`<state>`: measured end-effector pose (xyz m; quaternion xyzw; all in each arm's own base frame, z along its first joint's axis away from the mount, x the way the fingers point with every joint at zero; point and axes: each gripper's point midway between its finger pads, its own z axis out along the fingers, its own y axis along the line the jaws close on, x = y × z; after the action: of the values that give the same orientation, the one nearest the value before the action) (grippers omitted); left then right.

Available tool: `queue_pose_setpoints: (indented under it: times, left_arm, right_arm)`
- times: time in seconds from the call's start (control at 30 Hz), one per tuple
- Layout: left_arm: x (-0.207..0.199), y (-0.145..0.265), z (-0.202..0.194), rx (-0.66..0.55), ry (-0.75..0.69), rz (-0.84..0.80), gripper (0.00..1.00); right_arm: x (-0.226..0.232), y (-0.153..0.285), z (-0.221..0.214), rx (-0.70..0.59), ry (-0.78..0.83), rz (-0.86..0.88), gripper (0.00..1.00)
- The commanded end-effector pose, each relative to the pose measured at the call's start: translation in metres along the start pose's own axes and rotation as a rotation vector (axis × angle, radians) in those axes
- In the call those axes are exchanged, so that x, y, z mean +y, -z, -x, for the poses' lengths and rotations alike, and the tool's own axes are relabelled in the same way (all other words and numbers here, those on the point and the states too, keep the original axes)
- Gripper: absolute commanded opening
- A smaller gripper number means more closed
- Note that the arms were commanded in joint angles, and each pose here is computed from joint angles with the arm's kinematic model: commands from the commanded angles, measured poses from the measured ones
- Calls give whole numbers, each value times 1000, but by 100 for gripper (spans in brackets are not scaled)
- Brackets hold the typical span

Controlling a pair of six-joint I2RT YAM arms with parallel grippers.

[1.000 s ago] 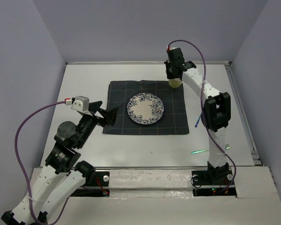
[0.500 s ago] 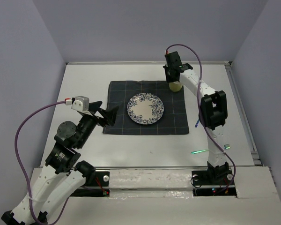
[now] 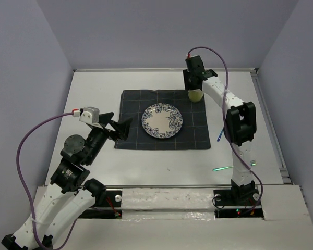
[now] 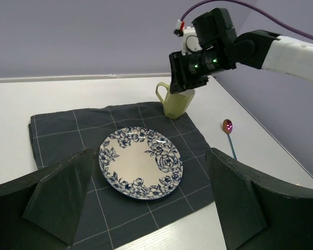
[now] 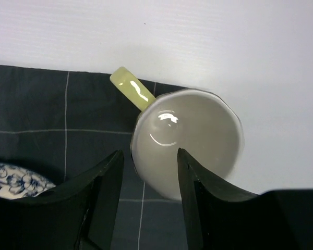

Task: Set the dinner table for one person

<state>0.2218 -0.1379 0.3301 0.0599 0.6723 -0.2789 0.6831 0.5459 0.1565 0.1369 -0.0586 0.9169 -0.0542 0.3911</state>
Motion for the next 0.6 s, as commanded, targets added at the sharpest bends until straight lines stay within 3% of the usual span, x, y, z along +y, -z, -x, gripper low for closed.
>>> queue_pose_setpoints:
  times: [0.0,0.07,0.23,0.3,0.47,0.57]
  left_arm:
    - [-3,2,11,-44,-16,-17,99]
    - [-5,3,12,-46,-16,-24,99]
    - [-9,7,16,-58,-12,-44,99]
    - [-11,10,19,-70,-10,-50,99]
    - [-14,12,21,-79,-6,-65,99]
    - [-15,14,23,-87,-5,-71,99]
  right_arm:
    - [-28,73,37,-130,-110,-19,51]
    - [-44,109,38,-181,-170,-47,50]
    - [-93,138,-42,-153,-354,-97,46]
    - [-116,127,-91,-84,-432,-149,45]
    - [-136,116,-158,17,-529,-176,45]
    - [-136,104,-174,45,-544,-160,46]
